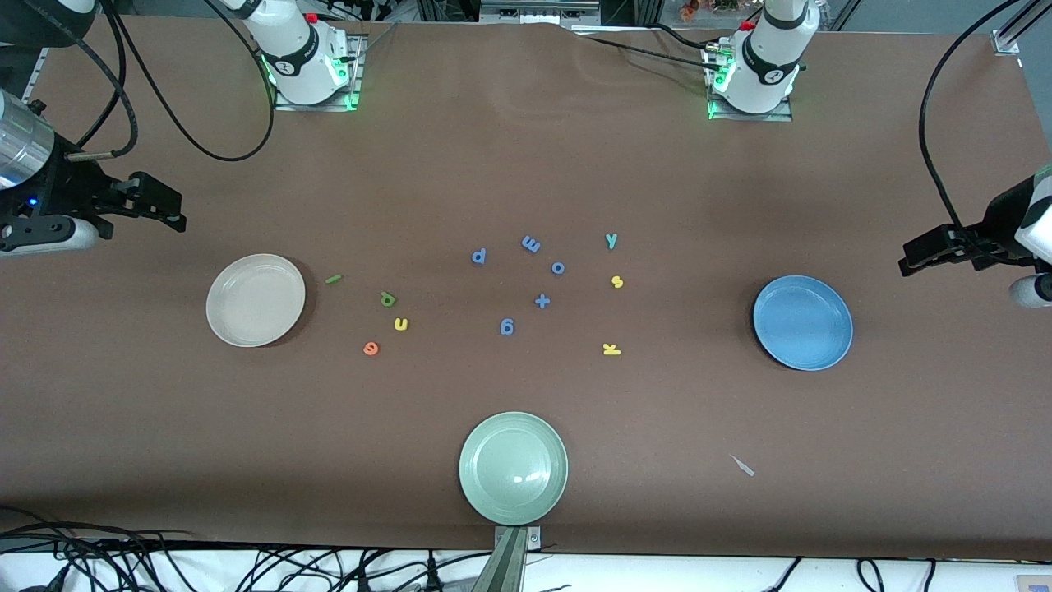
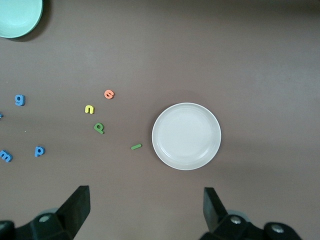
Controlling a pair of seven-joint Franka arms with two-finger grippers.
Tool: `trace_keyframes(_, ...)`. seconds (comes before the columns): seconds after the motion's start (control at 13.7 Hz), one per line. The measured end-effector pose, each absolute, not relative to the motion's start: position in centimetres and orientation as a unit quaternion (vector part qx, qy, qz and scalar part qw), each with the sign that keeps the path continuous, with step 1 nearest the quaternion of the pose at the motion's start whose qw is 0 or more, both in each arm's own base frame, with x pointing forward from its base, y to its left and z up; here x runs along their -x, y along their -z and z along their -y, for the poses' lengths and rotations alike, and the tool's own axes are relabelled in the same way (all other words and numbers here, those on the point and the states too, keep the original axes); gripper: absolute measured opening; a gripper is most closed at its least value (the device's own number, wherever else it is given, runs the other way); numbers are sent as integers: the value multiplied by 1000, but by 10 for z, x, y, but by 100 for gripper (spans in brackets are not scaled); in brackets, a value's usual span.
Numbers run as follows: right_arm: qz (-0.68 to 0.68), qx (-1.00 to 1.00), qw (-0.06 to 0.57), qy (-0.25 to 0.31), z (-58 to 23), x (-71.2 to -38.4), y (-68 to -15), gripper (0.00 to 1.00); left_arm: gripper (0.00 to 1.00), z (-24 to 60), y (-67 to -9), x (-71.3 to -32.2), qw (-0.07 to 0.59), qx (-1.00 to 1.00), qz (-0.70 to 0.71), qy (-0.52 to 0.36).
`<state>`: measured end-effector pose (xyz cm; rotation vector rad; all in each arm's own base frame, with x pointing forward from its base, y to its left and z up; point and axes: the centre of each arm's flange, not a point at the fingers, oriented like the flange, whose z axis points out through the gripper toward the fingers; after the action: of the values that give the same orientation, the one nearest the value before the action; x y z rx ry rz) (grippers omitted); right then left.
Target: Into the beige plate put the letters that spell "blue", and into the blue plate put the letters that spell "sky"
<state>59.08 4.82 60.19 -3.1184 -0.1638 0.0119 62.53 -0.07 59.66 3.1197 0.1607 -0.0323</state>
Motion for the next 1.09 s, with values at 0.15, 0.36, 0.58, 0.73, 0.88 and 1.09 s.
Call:
trace_keyframes(0.15, 45, 999, 9, -17, -44, -588, -599, 100, 100, 1, -596, -625, 9, -999, -51, 12)
trace_keyframes(0.36, 38, 999, 5, -21, -39, -589, -597, 100, 100, -2, -596, -625, 9, -998, -54, 13)
trace_keyframes(0.58, 37, 999, 5, -22, -38, -589, -597, 100, 100, -14, -600, -624, 8, -998, -63, 10)
trace_keyframes(0.73, 37, 999, 4, -25, -38, -588, -596, 100, 100, -15, -604, -623, 8, -998, -63, 7)
trace_keyframes(0.88, 37, 999, 4, -31, -38, -587, -596, 100, 100, -14, -605, -621, 8, -998, -63, 8)
trace_keyframes(1.09, 30, 999, 3, -45, -30, -584, -593, 100, 100, -12, -605, -621, 8, -998, -61, 11)
